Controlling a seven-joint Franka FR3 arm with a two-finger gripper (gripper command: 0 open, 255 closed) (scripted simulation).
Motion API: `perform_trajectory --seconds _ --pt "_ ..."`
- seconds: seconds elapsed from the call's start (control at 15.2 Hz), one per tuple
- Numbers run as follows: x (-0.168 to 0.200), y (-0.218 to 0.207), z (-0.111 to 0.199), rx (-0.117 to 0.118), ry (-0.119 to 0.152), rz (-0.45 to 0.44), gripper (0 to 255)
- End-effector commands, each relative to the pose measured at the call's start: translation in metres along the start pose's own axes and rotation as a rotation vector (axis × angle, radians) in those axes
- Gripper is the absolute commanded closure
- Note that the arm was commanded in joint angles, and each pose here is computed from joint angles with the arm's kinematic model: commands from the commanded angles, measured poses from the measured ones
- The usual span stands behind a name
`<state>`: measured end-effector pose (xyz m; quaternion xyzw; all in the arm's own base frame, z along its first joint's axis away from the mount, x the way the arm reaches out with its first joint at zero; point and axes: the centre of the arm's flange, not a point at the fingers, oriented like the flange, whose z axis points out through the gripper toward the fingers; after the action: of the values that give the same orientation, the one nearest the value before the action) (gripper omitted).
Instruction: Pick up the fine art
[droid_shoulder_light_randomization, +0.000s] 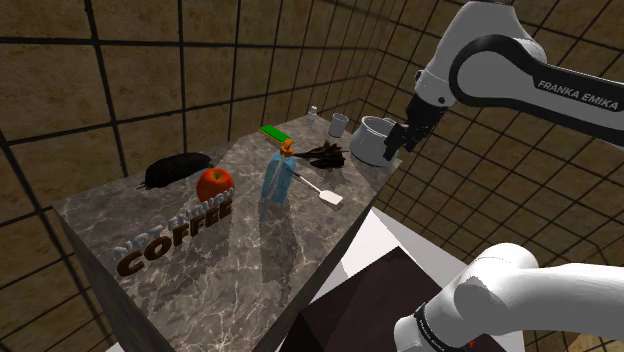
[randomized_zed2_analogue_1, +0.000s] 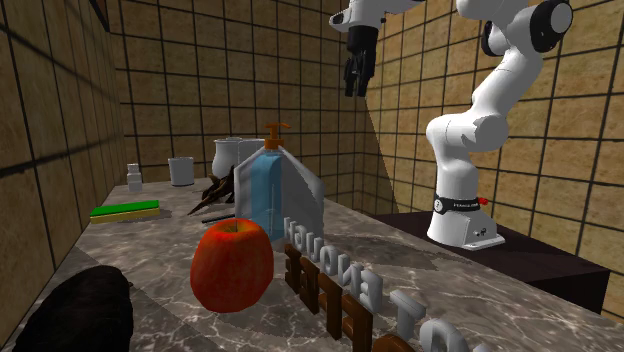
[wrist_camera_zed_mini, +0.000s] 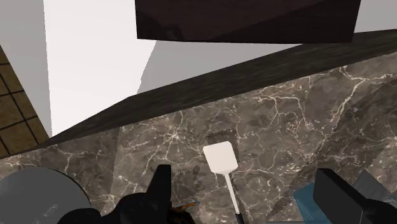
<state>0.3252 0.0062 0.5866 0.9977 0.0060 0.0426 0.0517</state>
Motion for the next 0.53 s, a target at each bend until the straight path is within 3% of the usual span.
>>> perform_trajectory --seconds 0.0,0.46 --pt "0.0 0.0 0.0 0.0 0.0 0.0 0" --pt "-0.011 -0.087 0.025 0.0 -0.029 0.201 0"
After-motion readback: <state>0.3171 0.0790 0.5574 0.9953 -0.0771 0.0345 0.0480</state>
